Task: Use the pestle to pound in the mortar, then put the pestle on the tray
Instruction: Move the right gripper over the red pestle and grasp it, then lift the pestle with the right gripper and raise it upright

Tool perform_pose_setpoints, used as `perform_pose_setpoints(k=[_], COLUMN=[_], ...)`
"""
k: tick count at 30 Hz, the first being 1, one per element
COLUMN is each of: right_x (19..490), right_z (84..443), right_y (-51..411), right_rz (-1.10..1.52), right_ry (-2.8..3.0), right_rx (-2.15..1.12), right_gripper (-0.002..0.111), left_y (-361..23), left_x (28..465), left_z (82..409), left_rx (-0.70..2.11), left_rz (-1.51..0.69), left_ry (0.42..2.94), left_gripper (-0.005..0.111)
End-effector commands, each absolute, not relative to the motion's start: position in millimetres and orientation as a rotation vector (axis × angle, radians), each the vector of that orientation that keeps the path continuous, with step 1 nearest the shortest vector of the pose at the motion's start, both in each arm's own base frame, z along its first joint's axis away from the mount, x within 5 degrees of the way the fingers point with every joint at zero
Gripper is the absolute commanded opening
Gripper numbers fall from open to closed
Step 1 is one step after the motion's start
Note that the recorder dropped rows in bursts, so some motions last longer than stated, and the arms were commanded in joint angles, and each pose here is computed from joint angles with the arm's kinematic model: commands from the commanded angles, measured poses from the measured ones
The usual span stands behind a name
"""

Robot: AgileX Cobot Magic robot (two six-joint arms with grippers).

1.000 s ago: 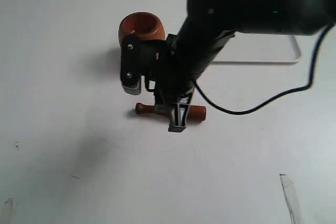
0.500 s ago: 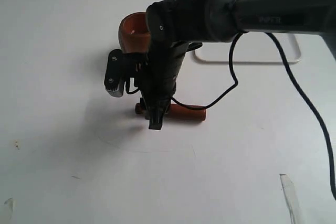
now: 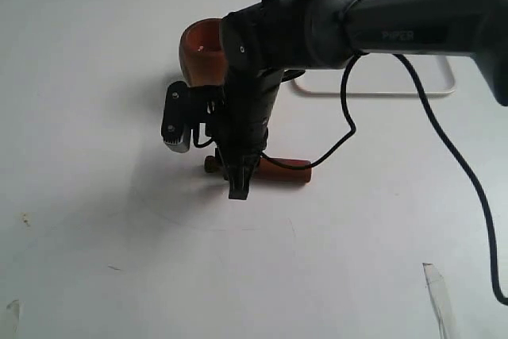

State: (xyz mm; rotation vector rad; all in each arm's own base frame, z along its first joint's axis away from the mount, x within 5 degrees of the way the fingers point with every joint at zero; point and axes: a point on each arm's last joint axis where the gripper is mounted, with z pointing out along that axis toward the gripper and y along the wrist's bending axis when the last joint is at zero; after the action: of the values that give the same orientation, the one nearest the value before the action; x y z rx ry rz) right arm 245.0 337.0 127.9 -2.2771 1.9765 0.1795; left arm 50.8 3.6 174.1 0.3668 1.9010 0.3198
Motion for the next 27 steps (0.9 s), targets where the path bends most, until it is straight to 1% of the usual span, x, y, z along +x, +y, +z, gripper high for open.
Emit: perform_pose_setpoints(k=[1,3,4,7,11,13,16,21,24,27], right_x=[246,246,245,245,242,242,243,246,253,263], right_z=[127,126,125,125,142,161,199,272,299,309], right_y=[338,338,339,345,354,358,362,369,370,364], right_rz=[0.162,0.097,0.029,-0.018,0.05,0.107,0.164,0.326,0.402,0.395], right_ry=[1.956,1.907,1.893,1.88,1.838,1.806,1.716,1.551,1.486,1.401], right_rx=[-2.279,-2.325,-2.333,-2.282,-2.176,-2.087,-1.928,-1.489,-1.205,-0.876], right_gripper=[0.019,0.001,0.0,0.0,0.0,0.0,0.0,0.0,0.0,0.0], left_y=[3,3,3,3,3,3,3,3,3,3], left_x=[51,51,51,51,51,51,51,51,51,51], left_z=[174,174,174,174,174,174,174,174,174,174], left_rx=[0.361,0.361,0.361,0.361,0.361,0.361,0.361,0.361,0.361,0.361], left_rz=[0.302,0.302,0.302,0.302,0.302,0.302,0.302,0.302,0.302,0.302], left_ry=[1.897,1.897,1.897,1.897,1.897,1.897,1.897,1.897,1.897,1.897], left_gripper=[0.0,0.0,0.0,0.0,0.0,0.0,0.0,0.0,0.0,0.0])
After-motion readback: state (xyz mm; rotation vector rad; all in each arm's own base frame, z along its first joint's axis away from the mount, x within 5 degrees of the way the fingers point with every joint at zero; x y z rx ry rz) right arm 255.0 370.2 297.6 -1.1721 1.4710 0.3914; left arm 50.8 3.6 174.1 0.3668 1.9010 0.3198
